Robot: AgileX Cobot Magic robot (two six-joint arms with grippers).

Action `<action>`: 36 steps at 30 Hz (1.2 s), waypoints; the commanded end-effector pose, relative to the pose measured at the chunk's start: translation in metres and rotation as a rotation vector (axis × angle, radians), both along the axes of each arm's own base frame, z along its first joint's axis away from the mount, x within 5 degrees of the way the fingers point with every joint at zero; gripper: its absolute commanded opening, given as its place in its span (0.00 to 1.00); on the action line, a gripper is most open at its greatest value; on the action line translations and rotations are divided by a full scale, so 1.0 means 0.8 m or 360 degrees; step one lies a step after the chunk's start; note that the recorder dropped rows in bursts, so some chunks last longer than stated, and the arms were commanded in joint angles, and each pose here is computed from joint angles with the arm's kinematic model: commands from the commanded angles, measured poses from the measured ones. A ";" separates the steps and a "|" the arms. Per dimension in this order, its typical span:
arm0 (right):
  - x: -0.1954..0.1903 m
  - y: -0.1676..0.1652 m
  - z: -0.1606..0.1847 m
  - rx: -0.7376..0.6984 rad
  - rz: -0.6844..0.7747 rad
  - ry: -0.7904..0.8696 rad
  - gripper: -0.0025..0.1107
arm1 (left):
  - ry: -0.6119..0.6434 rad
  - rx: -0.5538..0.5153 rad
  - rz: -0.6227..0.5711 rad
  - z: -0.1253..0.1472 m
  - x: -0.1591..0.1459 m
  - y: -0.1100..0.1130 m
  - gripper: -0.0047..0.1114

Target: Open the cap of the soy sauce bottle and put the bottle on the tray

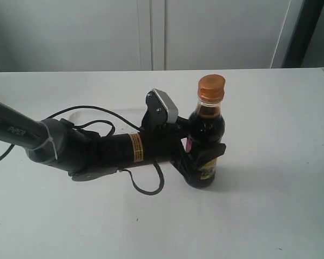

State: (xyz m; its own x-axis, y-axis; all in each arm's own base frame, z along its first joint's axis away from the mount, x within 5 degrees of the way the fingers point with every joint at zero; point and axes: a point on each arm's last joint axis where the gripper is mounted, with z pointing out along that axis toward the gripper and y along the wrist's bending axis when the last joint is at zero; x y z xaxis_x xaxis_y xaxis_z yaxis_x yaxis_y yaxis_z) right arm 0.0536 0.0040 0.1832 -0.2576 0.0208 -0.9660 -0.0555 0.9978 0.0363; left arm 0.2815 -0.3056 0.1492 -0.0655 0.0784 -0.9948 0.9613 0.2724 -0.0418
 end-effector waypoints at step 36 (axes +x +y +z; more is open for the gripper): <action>-0.004 -0.003 0.082 0.0391 -0.0025 -0.0981 0.02 | -0.0027 0.0283 0.0003 -0.016 -0.001 0.002 0.04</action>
